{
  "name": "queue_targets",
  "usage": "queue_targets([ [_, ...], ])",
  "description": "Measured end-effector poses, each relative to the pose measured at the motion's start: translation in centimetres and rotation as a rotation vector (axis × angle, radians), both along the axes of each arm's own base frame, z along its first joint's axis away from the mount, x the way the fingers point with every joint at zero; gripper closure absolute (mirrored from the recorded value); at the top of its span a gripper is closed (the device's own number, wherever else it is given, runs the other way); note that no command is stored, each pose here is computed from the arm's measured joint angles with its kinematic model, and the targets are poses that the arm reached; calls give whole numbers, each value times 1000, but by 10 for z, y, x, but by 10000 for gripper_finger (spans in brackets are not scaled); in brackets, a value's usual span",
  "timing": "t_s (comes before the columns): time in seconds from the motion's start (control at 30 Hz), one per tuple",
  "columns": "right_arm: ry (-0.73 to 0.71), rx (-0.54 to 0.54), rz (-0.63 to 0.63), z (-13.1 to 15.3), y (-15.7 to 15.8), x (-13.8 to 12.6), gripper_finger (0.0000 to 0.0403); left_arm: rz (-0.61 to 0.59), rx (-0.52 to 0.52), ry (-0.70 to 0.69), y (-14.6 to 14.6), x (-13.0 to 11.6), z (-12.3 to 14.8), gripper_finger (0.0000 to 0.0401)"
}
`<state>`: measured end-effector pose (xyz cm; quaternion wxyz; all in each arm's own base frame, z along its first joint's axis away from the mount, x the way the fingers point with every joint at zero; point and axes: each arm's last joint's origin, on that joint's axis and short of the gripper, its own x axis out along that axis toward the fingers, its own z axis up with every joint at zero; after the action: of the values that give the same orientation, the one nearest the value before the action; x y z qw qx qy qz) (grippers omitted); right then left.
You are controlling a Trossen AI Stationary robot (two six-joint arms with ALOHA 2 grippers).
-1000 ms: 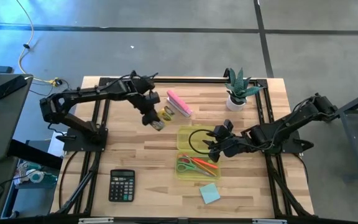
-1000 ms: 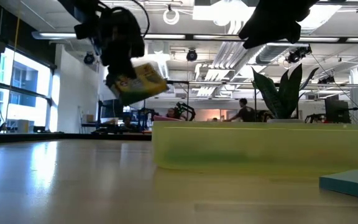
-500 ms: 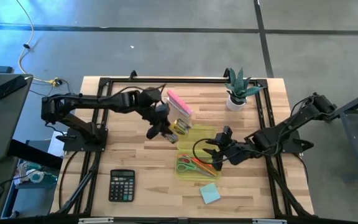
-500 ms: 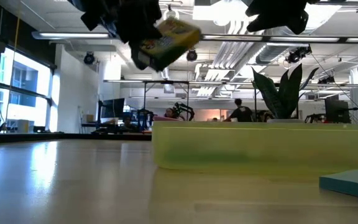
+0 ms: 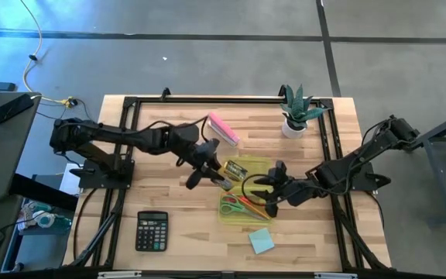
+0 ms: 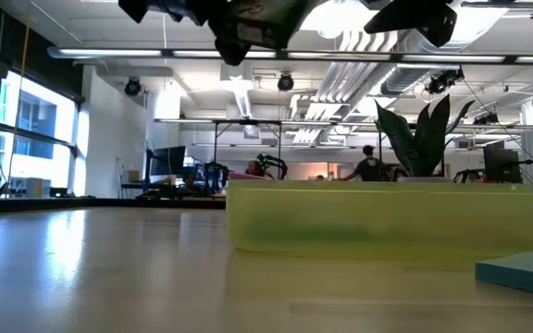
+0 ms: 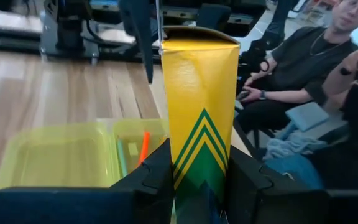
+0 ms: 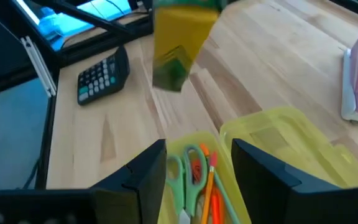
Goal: Pack school essentials
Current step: Put the yellow crayon box into the yellow supply box
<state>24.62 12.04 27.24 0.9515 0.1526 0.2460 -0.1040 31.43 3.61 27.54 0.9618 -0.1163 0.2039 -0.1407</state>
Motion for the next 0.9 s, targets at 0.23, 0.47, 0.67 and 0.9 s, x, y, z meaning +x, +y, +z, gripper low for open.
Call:
queue_targets([
  [0.23,-13,61,44,2,0,3,214,1,-18,-11,-16,3,2,309],
  [0.47,-55,-43,14,6,-3,6,203,78,38,-27,-25,5,3,309],
  [0.67,-133,-107,50,14,-1,10,171,143,67,-87,-27,8,9,309],
  [0.9,-147,-132,-16,15,-7,12,162,157,58,-136,-32,9,13,309],
])
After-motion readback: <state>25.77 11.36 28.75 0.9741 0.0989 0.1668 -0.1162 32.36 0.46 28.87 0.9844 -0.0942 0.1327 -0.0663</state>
